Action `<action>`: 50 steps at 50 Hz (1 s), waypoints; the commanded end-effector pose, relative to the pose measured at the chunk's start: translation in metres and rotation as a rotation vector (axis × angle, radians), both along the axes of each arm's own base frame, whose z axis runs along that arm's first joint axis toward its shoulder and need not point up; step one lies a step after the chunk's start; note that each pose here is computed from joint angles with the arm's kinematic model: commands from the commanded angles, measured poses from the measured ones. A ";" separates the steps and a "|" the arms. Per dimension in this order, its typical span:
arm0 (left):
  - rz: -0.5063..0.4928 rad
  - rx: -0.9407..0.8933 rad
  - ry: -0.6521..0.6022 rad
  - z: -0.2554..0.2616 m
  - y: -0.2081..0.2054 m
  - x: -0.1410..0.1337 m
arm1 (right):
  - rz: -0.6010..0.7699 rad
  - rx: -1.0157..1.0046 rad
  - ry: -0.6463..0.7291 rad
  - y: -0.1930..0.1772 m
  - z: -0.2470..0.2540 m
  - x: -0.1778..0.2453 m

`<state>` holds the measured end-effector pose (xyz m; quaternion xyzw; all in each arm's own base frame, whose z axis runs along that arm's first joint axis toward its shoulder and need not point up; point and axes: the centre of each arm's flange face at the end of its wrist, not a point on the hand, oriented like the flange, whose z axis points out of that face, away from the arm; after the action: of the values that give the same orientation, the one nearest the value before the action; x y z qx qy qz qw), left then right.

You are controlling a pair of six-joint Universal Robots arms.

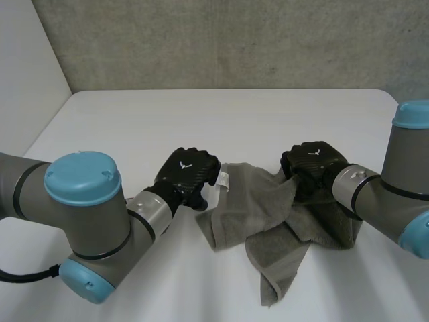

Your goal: Fold the towel.

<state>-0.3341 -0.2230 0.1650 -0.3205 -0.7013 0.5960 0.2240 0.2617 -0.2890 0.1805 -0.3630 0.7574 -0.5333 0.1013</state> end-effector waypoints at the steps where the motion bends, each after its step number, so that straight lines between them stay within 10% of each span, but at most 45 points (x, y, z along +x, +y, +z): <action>1: -0.007 -0.011 -0.002 0.000 0.001 -0.001 | -0.010 -0.005 0.002 -0.003 0.002 -0.002; 31: -0.191 0.039 -0.031 -0.026 0.036 -0.034 | -0.078 -0.080 -0.007 0.000 0.097 -0.031; 50: -0.184 0.043 -0.041 -0.034 0.033 -0.039 | -0.121 0.143 0.146 -0.036 0.036 -0.059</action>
<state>-0.3729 -0.1882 0.1334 -0.3918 -0.6834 0.5525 0.2723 0.2040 -0.3246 0.2389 -0.3380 0.7930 -0.5059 0.0313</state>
